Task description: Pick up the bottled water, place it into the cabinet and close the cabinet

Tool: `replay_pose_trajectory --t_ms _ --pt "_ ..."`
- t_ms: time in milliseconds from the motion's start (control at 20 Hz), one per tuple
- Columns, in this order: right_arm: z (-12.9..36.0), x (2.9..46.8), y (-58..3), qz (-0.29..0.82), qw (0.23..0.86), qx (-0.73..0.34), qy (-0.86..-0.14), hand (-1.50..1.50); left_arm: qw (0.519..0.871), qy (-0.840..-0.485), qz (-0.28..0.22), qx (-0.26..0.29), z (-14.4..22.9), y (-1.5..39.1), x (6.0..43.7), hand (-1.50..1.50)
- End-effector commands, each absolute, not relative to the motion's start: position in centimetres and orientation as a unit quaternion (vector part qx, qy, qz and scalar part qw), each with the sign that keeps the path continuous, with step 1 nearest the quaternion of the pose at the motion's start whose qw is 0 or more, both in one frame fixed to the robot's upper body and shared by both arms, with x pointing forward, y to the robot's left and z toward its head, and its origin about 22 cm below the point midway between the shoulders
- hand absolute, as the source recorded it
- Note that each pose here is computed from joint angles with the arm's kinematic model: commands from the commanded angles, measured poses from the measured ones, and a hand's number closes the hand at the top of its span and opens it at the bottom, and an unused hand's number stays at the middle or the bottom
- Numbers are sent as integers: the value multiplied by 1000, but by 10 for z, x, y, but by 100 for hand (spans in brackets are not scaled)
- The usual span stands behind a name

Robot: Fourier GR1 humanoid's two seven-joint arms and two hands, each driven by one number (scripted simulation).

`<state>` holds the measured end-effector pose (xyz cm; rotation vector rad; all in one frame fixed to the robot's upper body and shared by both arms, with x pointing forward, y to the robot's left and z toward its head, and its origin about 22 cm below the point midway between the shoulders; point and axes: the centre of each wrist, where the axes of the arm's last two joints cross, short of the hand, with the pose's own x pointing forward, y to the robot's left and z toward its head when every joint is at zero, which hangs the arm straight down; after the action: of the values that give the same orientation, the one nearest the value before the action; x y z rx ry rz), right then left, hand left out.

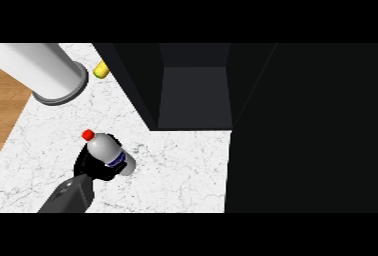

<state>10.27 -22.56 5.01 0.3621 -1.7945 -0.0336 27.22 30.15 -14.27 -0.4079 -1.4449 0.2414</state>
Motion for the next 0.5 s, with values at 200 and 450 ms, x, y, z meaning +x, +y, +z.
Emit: replay_pose_trajectory --t_ms 200,450 --pt "37 89 -235 -21 606 171 -777 -150 661 -695 200 -201 -158 299 249 150" --pt "47 86 -232 -7 611 149 -778 -150 659 -692 190 -225 -152 293 249 150"
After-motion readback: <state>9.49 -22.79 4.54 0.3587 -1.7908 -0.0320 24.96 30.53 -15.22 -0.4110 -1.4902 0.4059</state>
